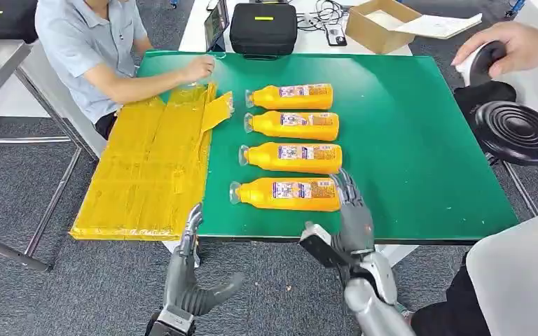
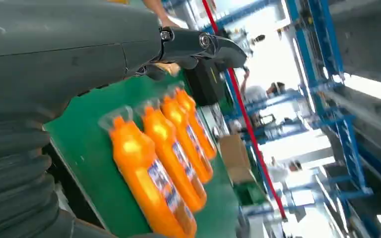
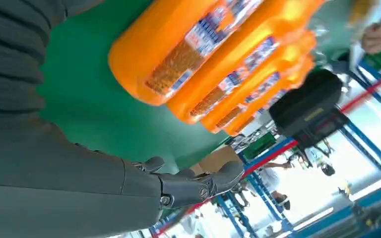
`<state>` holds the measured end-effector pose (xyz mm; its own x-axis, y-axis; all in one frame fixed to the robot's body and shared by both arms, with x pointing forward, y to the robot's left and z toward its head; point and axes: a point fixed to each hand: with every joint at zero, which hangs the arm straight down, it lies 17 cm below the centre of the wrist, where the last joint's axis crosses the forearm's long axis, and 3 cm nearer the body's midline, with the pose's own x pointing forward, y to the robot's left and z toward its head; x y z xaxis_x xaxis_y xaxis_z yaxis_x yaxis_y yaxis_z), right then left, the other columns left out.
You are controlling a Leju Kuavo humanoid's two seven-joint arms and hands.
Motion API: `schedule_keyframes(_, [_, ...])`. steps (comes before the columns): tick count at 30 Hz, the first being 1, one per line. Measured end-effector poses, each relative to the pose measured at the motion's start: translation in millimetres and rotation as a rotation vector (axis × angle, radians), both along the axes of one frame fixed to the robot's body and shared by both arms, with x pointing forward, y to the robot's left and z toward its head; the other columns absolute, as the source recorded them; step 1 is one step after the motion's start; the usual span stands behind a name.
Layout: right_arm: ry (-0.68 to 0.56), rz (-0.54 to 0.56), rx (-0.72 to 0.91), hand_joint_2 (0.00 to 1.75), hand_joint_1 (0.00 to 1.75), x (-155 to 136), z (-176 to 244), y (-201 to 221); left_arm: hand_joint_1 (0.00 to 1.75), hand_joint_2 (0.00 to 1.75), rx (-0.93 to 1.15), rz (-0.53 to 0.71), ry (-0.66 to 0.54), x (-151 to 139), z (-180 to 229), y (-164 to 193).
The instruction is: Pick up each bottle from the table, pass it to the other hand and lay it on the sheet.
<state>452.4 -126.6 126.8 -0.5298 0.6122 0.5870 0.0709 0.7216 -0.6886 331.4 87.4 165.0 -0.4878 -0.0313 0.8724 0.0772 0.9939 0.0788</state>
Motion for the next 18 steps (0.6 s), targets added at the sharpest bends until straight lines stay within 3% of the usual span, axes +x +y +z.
schedule_keyframes(7, [0.038, -0.018, -0.129, 1.75, 0.0, 46.3, -10.8, -10.6, 0.0, 1.75, 0.02, -0.065, -0.014, 4.7, 0.2, -15.0])
schedule_keyframes(18, [0.088, -0.029, -0.165, 1.75, 0.0, 56.4, -26.7, -16.5, 0.0, 1.75, 0.026, -0.073, -0.007, 6.5, -2.8, -17.2])
